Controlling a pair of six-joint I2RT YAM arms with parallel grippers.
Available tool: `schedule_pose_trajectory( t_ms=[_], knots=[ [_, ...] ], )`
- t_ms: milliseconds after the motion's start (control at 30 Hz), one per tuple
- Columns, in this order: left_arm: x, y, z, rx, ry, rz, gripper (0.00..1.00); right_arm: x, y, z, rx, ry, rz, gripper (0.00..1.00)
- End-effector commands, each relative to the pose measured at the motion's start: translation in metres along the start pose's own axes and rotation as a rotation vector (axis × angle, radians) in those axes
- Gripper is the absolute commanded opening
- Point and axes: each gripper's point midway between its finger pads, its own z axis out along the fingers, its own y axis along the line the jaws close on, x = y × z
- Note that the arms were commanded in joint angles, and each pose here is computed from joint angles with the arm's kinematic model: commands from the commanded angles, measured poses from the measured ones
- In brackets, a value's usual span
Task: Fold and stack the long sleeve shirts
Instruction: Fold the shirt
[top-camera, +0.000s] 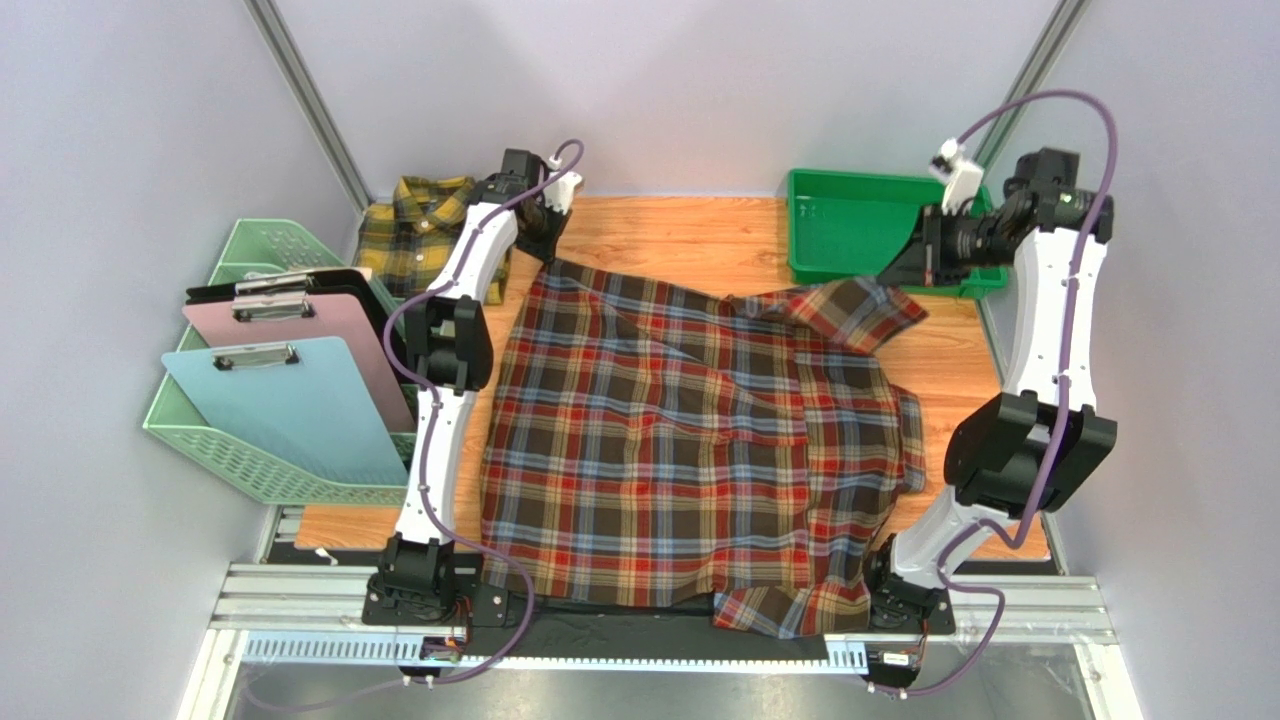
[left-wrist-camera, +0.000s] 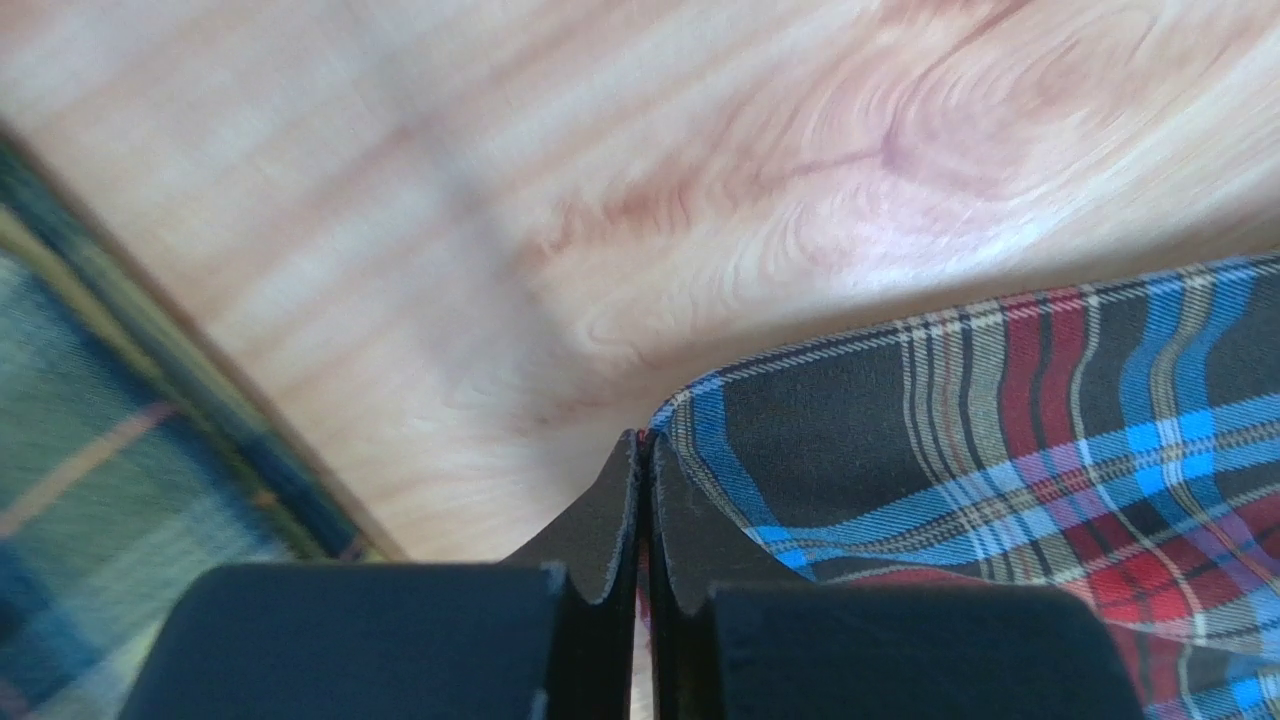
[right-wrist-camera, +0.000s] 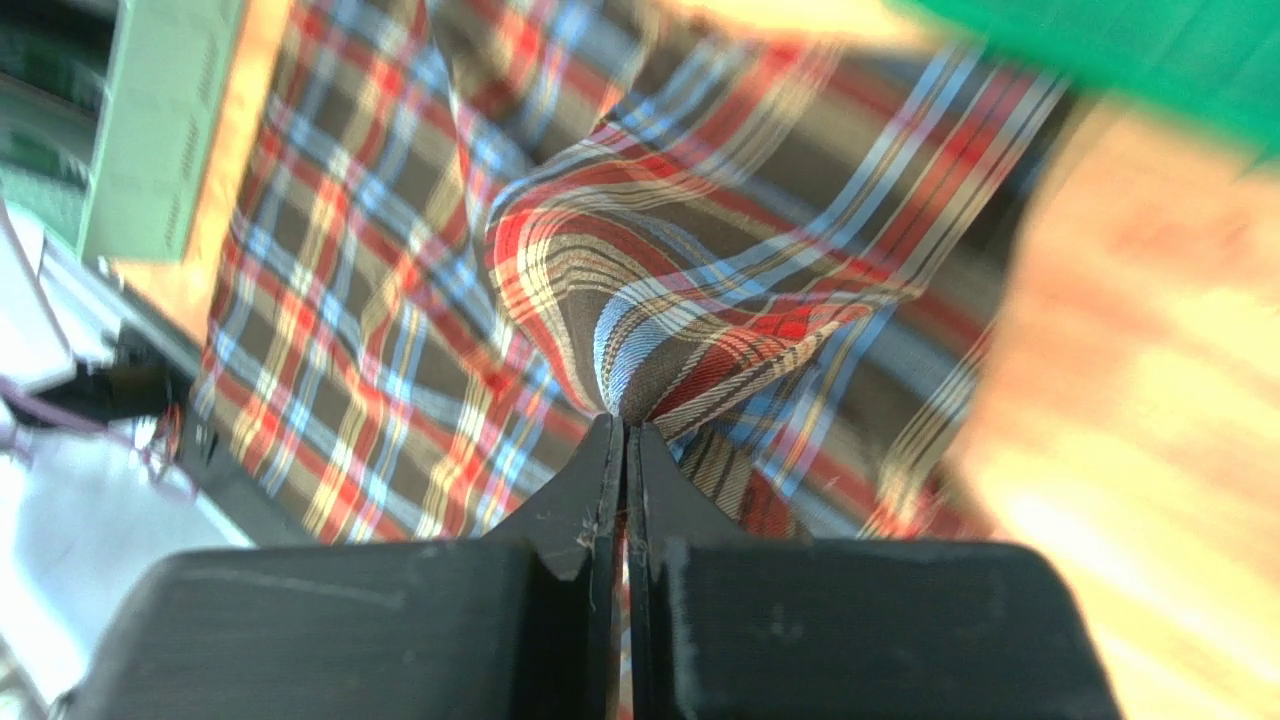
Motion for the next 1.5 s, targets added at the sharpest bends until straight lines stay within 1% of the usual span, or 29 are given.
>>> schedule_pose_trajectory(
  t_ms=[0,33,100,133,200,233,300,333,367,400,433,500,533,600,767,800,867,900,967,1000,1033,1067,1100,1133,1200,1267,1300,1400,1467],
  knots=[
    [-0.080,0.018,-0.070,-0.072,-0.268,0.127,0.00,-0.038,0.019,-0.025,-0.016,-0.100,0.014,0.00],
    [-0.089,0.016,-0.087,-0.046,-0.310,0.133,0.00,-0.040,0.023,-0.027,-0.021,-0.109,0.013,0.00],
    [-0.086,0.014,-0.093,-0.011,-0.328,0.121,0.00,-0.041,0.038,-0.036,-0.040,-0.133,0.001,0.00],
    [-0.094,0.011,-0.112,0.027,-0.374,0.125,0.00,-0.037,0.042,-0.037,-0.050,-0.130,0.005,0.00],
    [-0.087,0.006,-0.116,0.078,-0.385,0.124,0.00,-0.031,0.060,-0.049,-0.053,-0.148,-0.028,0.00],
    [-0.093,0.001,-0.136,0.120,-0.430,0.148,0.00,-0.021,0.063,-0.048,-0.058,-0.134,-0.017,0.00],
    [-0.082,-0.006,-0.140,0.169,-0.433,0.167,0.00,-0.011,0.081,-0.060,-0.051,-0.148,-0.054,0.00],
    [-0.085,-0.010,-0.155,0.185,-0.459,0.204,0.00,-0.007,0.086,-0.064,-0.048,-0.153,-0.066,0.00],
    [-0.082,-0.013,-0.160,0.194,-0.461,0.220,0.00,0.001,0.091,-0.065,-0.046,-0.144,-0.064,0.00],
    [-0.071,-0.017,-0.157,0.213,-0.442,0.226,0.00,0.004,0.102,-0.075,-0.034,-0.166,-0.097,0.00],
    [-0.071,-0.021,-0.169,0.213,-0.460,0.279,0.00,0.007,0.108,-0.079,-0.026,-0.176,-0.106,0.00],
    [-0.064,-0.026,-0.174,0.215,-0.458,0.322,0.00,0.014,0.124,-0.092,-0.007,-0.205,-0.129,0.00],
    [-0.056,-0.030,-0.175,0.220,-0.452,0.364,0.00,0.017,0.130,-0.096,-0.003,-0.215,-0.137,0.00],
    [-0.043,-0.032,-0.171,0.223,-0.434,0.386,0.00,0.026,0.145,-0.107,0.023,-0.242,-0.171,0.00],
    [-0.025,-0.040,-0.180,0.215,-0.421,0.472,0.00,0.059,0.160,-0.120,0.100,-0.240,-0.192,0.00],
    [-0.014,-0.043,-0.176,0.227,-0.406,0.494,0.00,0.068,0.166,-0.123,0.109,-0.246,-0.200,0.00],
    [-0.008,-0.050,-0.186,0.234,-0.416,0.522,0.00,0.082,0.172,-0.124,0.114,-0.234,-0.189,0.00],
    [0.006,-0.055,-0.182,0.253,-0.397,0.541,0.00,0.089,0.179,-0.128,0.126,-0.251,-0.206,0.00],
    [0.015,-0.066,-0.193,0.272,-0.411,0.586,0.00,0.102,0.181,-0.128,0.141,-0.239,-0.190,0.00],
    [0.032,-0.072,-0.188,0.292,-0.391,0.606,0.00,0.110,0.185,-0.130,0.152,-0.248,-0.202,0.00],
    [0.034,-0.076,-0.197,0.284,-0.404,0.632,0.00,0.116,0.183,-0.129,0.163,-0.239,-0.194,0.00],
    [0.043,-0.080,-0.198,0.293,-0.395,0.647,0.00,0.123,0.181,-0.128,0.181,-0.227,-0.187,0.00],
    [0.060,-0.084,-0.193,0.307,-0.372,0.683,0.00,0.130,0.184,-0.129,0.187,-0.226,-0.193,0.00],
    [0.064,-0.087,-0.200,0.297,-0.378,0.713,0.00,0.135,0.185,-0.128,0.185,-0.221,-0.191,0.00],
    [0.092,-0.094,-0.195,0.321,-0.331,0.753,0.00,0.140,0.186,-0.129,0.200,-0.231,-0.216,0.00],
    [0.106,-0.099,-0.199,0.323,-0.316,0.788,0.00,0.143,0.183,-0.127,0.208,-0.221,-0.222,0.00],
    [0.123,-0.102,-0.194,0.337,-0.290,0.814,0.00,0.145,0.181,-0.126,0.209,-0.212,-0.238,0.00],
    [0.145,-0.108,-0.191,0.352,-0.269,0.870,0.00,0.154,0.173,-0.116,0.190,-0.173,-0.256,0.00],
    [0.152,-0.109,-0.187,0.356,-0.258,0.873,0.00,0.158,0.169,-0.109,0.157,-0.148,-0.289,0.00]
  ],
)
